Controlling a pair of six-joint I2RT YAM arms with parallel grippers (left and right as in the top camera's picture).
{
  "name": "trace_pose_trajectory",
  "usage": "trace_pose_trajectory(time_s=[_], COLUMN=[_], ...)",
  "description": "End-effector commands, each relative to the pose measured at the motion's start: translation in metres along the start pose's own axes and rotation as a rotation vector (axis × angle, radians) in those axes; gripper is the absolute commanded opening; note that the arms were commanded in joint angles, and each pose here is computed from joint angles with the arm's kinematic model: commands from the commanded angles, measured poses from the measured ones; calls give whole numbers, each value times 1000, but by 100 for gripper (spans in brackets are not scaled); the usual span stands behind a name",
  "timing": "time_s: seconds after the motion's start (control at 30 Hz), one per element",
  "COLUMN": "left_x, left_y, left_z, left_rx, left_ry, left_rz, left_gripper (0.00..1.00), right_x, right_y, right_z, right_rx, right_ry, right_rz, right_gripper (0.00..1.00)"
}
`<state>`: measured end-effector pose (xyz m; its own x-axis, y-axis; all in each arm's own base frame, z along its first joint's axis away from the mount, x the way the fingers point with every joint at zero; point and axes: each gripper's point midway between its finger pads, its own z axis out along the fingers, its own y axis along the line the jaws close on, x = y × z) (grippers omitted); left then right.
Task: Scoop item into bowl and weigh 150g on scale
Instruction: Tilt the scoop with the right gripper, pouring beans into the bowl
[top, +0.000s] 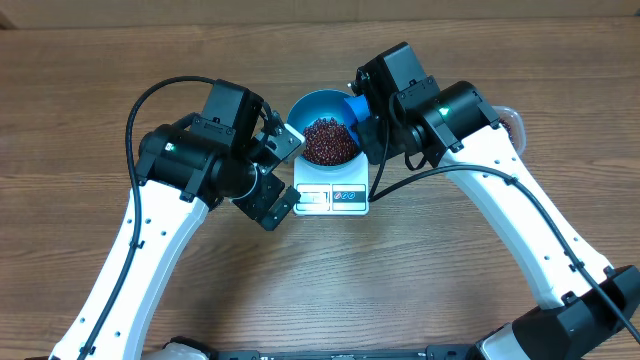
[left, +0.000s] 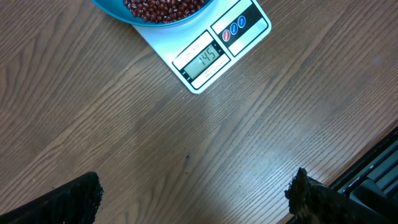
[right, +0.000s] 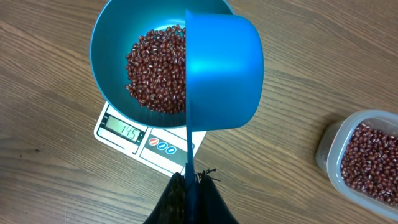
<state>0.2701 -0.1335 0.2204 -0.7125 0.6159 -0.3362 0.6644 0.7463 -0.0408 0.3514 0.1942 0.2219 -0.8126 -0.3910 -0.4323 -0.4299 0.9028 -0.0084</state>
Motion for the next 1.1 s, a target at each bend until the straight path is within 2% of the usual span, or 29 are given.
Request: trace_pose_trajectory(time_s=[0.0, 1.07], left_x=[0, 0], left_y=[-2, -2], left_z=[-3, -3], left_rx=[9, 9], left_ry=[-15, -15], left_rz=[20, 20], left_gripper=[99, 99], right_x=[-9, -12], right_y=[4, 7], right_z=[-5, -6], right_rx=[24, 66], right_ry=[-35, -50], right_rz=[-16, -30], right_gripper=[4, 4])
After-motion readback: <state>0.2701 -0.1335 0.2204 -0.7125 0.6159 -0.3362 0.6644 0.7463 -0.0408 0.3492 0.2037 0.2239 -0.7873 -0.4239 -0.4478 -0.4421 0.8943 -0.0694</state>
